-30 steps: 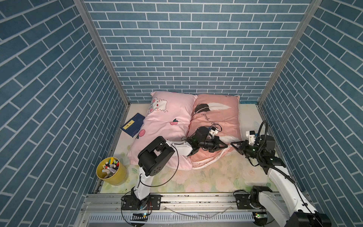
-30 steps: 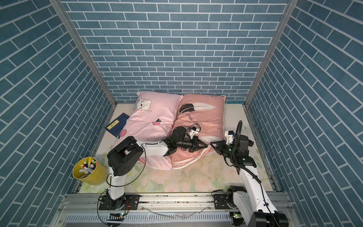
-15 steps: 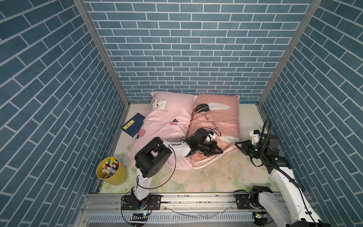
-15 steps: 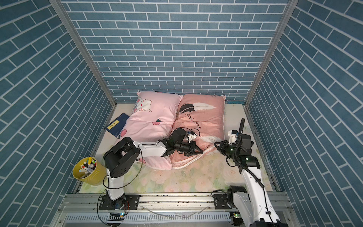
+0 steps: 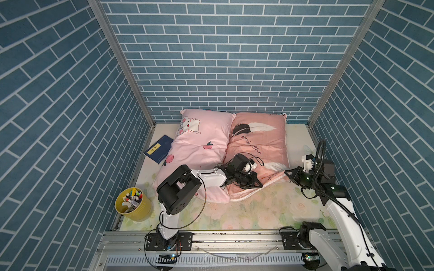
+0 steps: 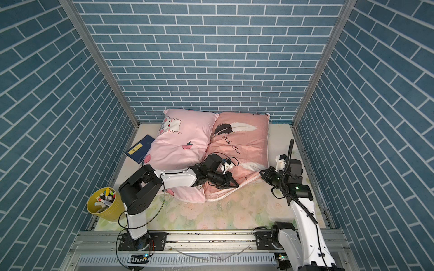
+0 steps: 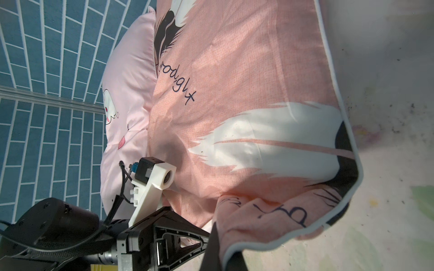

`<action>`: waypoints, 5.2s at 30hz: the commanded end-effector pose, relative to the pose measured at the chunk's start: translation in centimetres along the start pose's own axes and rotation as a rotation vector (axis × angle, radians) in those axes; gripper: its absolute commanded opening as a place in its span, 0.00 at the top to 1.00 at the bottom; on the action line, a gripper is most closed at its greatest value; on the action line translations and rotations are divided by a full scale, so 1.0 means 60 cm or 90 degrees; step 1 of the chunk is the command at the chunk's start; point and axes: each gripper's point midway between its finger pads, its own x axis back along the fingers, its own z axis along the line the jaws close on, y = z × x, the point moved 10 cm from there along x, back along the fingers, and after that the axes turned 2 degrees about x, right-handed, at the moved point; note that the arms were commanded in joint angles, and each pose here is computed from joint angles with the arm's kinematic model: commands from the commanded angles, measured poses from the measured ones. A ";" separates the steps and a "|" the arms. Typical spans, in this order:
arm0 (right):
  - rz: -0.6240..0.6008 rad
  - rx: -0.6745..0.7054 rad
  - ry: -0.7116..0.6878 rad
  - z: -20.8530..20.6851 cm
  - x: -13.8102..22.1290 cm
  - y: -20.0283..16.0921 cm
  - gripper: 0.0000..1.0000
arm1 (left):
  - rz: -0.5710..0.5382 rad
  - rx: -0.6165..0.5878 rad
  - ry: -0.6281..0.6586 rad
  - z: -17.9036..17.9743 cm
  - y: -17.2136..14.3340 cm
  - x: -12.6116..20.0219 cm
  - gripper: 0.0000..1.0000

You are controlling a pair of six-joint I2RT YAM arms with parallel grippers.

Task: Zip up pillowcases
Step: Zip the zipper on the pillowcase, then place the pillowcase at the center of the board, then reset both arms

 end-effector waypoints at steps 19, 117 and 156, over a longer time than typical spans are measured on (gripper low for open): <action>-0.062 0.022 -0.112 -0.005 0.030 0.043 1.00 | 0.034 0.013 0.142 0.061 -0.060 0.037 1.00; -0.259 0.219 -0.529 -0.159 -0.150 0.216 0.01 | -0.614 -0.127 0.884 0.225 0.057 0.515 0.00; -0.386 0.372 -0.390 -0.177 -0.174 0.101 0.01 | -0.774 -0.213 0.833 0.322 -0.011 0.501 0.00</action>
